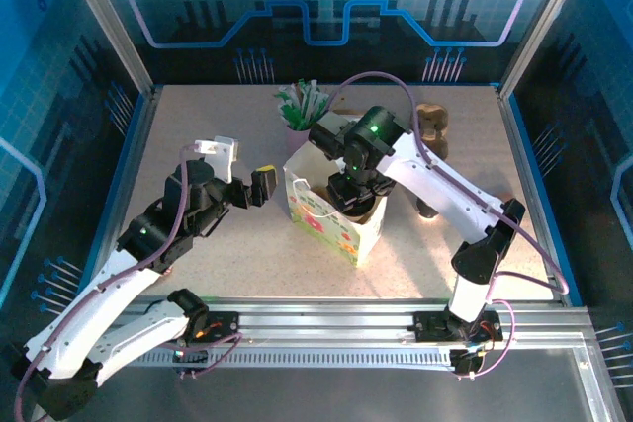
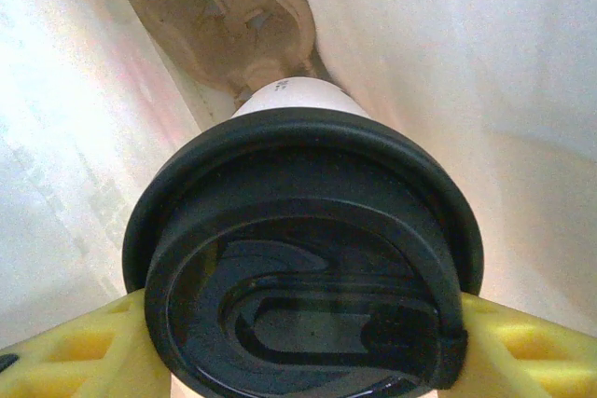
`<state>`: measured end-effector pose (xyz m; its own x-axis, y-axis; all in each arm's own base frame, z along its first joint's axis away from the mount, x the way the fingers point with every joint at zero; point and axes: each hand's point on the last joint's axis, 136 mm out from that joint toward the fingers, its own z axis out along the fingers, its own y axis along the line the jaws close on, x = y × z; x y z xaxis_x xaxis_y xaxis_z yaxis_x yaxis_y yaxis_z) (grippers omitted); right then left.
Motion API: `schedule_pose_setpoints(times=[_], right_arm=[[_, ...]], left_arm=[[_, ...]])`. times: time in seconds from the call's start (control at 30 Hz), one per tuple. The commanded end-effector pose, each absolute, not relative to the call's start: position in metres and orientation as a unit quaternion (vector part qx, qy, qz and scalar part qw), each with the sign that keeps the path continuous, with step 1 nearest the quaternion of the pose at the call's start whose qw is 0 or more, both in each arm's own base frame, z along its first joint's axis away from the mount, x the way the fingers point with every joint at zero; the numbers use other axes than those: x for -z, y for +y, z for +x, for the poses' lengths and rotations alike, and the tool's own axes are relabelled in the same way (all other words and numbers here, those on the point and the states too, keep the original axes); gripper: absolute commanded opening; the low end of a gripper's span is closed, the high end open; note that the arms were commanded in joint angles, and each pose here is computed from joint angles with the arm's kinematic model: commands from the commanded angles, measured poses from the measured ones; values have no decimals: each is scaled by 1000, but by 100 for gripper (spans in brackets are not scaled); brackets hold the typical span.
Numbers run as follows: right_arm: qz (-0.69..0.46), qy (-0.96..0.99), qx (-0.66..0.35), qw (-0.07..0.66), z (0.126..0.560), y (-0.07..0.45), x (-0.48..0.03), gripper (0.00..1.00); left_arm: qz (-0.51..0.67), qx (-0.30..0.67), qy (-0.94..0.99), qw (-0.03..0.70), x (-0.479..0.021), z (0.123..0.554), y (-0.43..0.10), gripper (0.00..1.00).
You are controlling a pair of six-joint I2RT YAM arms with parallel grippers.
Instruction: Pack the takeout coffee
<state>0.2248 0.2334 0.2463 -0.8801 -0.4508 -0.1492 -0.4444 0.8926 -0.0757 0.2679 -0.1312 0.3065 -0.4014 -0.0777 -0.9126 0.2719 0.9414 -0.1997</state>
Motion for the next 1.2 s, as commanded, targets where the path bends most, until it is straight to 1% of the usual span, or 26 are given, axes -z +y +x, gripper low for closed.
schedule_pose_setpoints(times=[0.0, 0.43, 0.53, 0.6, 0.73, 0.87, 0.97, 1.07, 1.17], right_arm=[[-250, 965, 78, 8, 197, 206, -239, 50], [-263, 963, 64, -6, 193, 217, -233, 50], [-265, 962, 65, -5, 193, 218, -233, 50], [-264, 962, 67, -3, 194, 219, -234, 50], [-264, 962, 72, 1, 195, 218, -234, 50], [-264, 962, 76, 3, 196, 216, -235, 50], [-264, 962, 77, 6, 196, 215, -236, 50], [-264, 961, 78, 8, 196, 215, -237, 50], [-263, 962, 78, 10, 197, 215, -237, 50]], left_arm=[[65, 154, 818, 551, -311, 267, -128, 99], [64, 165, 818, 548, -311, 266, -131, 99], [57, 193, 815, 544, -320, 262, -136, 99], [49, 230, 811, 535, -332, 255, -142, 99], [33, 297, 808, 507, -352, 237, -156, 99], [6, 364, 822, 437, -344, 223, -173, 99], [-12, 401, 823, 401, -339, 216, -182, 98], [-17, 415, 829, 375, -332, 211, -190, 95], [-11, 416, 837, 355, -325, 207, -200, 91]])
